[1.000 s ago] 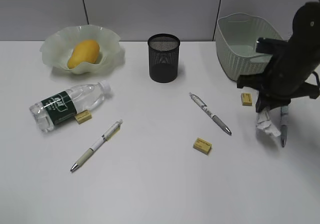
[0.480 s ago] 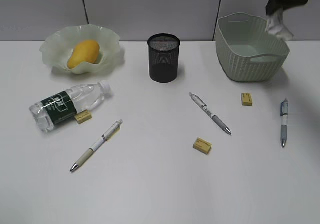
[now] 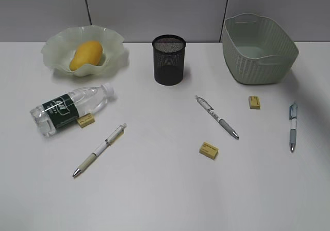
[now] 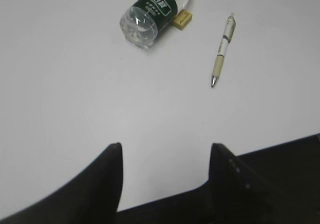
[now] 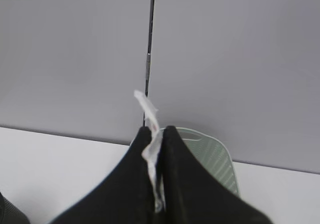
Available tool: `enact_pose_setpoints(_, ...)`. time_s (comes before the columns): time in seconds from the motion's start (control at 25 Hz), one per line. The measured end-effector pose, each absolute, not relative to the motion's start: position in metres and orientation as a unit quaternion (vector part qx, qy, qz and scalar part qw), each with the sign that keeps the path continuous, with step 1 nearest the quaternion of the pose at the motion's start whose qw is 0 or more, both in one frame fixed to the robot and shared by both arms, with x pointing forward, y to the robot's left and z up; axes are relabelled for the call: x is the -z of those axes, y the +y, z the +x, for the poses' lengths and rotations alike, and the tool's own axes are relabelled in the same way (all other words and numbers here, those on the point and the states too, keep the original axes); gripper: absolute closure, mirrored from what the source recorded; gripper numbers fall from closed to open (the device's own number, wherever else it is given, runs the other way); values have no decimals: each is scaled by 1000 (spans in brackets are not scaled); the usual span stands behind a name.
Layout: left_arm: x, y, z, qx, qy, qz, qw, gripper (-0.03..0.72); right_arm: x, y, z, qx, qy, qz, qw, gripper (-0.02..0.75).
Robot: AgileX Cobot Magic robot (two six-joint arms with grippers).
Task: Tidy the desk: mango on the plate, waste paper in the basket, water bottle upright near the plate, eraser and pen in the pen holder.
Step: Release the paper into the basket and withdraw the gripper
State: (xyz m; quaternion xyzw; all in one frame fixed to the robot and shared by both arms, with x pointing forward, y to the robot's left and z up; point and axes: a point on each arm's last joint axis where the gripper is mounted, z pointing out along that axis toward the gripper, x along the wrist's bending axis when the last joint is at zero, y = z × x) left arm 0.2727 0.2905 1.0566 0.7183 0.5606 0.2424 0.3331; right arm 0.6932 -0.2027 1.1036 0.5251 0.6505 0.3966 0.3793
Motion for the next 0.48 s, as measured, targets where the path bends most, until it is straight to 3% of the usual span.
enact_pose_setpoints(0.36, -1057, 290, 273, -242, 561, 718, 333, 275, -1007, -211, 733, -352, 674, 552, 343, 682)
enact_pose_setpoints(0.48, -1057, 290, 273, -242, 561, 718, 333, 275, -988, -211, 736, -342, 678, 560, 330, 638)
